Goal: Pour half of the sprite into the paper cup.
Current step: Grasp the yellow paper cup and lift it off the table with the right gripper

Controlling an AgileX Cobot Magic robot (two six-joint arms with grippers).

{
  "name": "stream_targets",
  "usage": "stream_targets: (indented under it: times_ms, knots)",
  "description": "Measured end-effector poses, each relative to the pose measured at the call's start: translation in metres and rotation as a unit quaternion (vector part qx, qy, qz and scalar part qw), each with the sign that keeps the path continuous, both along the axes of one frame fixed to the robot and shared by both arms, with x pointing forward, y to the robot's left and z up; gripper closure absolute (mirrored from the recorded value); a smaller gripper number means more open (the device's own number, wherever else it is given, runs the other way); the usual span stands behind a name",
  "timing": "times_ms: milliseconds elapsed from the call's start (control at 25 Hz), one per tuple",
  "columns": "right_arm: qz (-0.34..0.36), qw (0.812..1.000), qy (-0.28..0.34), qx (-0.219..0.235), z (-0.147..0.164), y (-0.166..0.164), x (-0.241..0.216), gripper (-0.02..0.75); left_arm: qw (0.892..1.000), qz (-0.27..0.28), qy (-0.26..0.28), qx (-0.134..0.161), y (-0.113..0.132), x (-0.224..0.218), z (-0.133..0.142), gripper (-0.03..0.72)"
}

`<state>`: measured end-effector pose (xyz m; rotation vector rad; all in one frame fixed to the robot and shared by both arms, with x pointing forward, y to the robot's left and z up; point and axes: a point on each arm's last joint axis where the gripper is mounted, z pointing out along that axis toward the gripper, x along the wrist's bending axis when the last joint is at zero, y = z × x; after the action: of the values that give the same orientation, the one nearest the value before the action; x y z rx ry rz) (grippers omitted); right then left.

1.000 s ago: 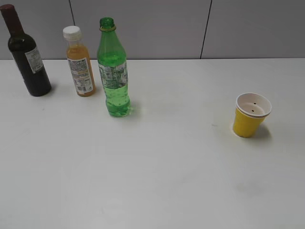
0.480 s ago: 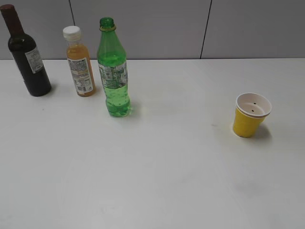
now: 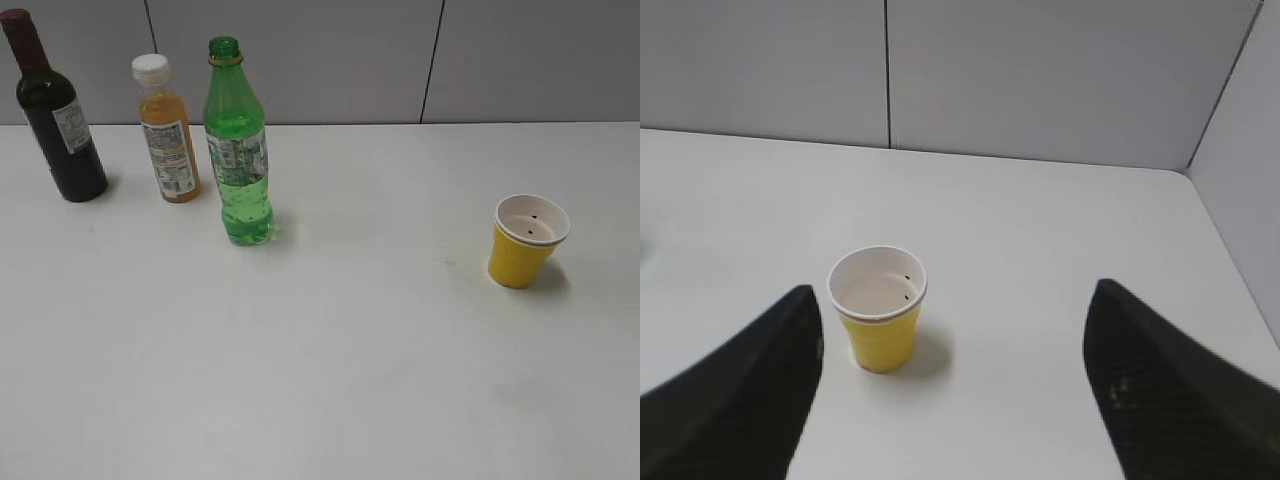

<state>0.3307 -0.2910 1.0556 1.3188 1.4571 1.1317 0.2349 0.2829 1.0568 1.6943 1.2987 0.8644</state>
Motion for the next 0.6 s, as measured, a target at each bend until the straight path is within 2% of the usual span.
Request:
stream_targets:
  times_ms: [400, 600]
  knots:
    - [-0.004, 1.000, -0.016, 0.001, -0.035, 0.002, 0.032, 0.125, 1.000, 0.000, 0.000, 0.000, 0.000, 0.000, 0.000, 0.102]
    - [-0.006, 1.000, -0.001, -0.001, -0.050, 0.003, 0.049, 0.125, 1.000, 0.000, 0.000, 0.000, 0.000, 0.000, 0.000, 0.102]
